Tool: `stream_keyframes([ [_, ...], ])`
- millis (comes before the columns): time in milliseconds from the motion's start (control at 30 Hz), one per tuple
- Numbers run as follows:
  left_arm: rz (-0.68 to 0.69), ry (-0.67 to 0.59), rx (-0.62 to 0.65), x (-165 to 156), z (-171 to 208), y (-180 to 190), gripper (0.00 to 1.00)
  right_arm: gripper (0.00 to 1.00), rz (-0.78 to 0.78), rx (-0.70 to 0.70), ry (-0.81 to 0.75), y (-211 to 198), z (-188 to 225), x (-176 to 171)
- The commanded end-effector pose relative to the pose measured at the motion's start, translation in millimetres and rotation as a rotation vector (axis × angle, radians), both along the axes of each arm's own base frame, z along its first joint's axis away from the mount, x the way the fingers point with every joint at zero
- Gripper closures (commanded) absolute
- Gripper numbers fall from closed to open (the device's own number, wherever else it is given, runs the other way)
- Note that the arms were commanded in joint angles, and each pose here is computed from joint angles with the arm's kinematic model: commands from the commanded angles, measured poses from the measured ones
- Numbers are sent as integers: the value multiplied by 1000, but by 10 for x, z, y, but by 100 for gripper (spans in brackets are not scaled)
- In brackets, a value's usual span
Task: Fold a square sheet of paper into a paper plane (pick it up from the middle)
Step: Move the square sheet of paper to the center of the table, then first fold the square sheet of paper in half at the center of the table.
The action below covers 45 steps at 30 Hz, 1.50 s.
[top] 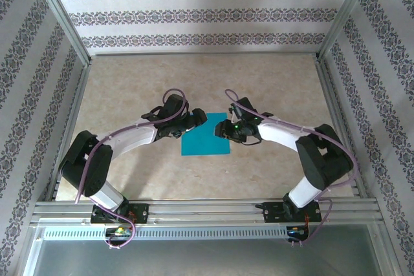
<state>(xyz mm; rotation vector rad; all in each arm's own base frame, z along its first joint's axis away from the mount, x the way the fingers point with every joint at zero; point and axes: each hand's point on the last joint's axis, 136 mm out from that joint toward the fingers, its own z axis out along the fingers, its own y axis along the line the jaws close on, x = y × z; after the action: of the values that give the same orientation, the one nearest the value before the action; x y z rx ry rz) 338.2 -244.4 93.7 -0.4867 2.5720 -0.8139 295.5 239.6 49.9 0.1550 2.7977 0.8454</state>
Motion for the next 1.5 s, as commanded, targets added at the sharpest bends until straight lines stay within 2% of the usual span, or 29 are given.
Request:
stream_keyframes([
  [0,-77,51,41,-56,-124,-29,6,50,18,6,15,128,-2,30],
  [200,-145,110,67,-70,-255,-113,7,51,-7,-71,35,20,-150,17],
  [367,-185,128,83,-29,-286,-229,8,51,-10,-70,41,-3,-160,-4],
  [467,-197,152,196,-13,-321,-195,8,51,-32,-46,1,-47,-53,37],
  [533,-202,168,284,-21,-354,-172,2,51,-63,-36,-34,-135,32,69],
  [600,-220,171,354,-34,-380,-193,0,50,-94,-47,-58,-261,75,86],
  [800,-282,178,530,-49,-491,-270,0,42,-206,-94,-126,-773,155,80],
  [1000,-298,230,633,-58,-559,-355,0,33,-277,-138,-159,-1169,148,59],
  [1300,-246,296,654,-94,-683,-435,3,17,-281,-152,-155,-1276,83,61],
  [1467,-237,321,651,-123,-772,-436,3,13,-287,-153,-157,-1317,70,57],
])
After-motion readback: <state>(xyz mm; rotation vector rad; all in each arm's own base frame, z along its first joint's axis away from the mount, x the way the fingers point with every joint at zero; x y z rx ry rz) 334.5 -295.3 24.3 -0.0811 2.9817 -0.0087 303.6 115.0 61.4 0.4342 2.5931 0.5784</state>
